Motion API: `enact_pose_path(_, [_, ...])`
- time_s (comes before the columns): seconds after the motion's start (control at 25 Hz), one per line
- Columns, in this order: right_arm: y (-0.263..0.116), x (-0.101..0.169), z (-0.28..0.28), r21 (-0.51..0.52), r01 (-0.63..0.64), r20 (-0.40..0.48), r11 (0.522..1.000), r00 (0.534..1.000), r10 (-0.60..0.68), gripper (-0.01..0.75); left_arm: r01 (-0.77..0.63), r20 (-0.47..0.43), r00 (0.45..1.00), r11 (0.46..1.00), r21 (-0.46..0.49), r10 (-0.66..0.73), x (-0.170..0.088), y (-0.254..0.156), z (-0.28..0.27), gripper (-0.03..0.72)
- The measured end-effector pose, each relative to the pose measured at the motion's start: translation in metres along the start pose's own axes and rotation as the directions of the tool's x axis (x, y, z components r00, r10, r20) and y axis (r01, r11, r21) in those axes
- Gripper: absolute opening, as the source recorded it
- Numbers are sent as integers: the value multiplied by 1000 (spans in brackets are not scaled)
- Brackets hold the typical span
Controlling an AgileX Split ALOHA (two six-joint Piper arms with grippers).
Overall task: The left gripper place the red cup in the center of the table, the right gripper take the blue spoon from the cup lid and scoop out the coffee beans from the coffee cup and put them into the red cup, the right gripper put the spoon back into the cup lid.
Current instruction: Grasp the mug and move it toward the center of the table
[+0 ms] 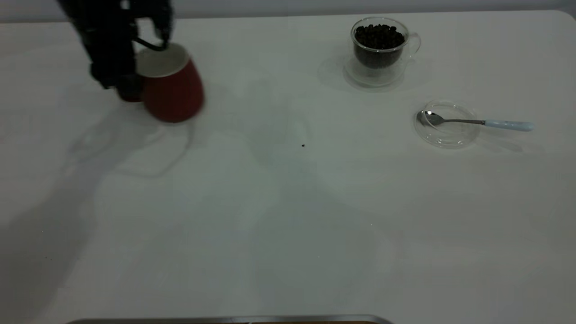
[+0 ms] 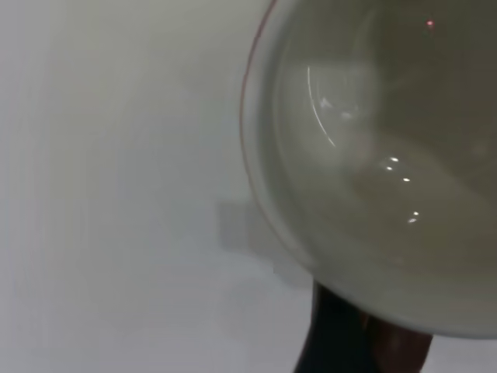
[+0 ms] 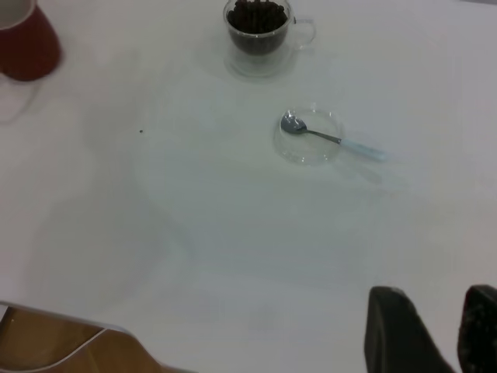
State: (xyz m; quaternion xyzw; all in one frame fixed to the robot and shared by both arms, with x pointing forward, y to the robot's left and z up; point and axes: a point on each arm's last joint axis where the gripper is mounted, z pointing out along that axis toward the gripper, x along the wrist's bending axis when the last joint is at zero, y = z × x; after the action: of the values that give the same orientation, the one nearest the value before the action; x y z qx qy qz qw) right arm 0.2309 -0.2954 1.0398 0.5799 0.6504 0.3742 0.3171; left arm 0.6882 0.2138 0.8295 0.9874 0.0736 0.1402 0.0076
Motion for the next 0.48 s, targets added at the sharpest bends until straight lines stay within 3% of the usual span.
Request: enact_pose_path(0.48, [0,0,0,0,0,0,1000,1000,0,239,-137,-48,990,987,-83,133,-31,85,2,577])
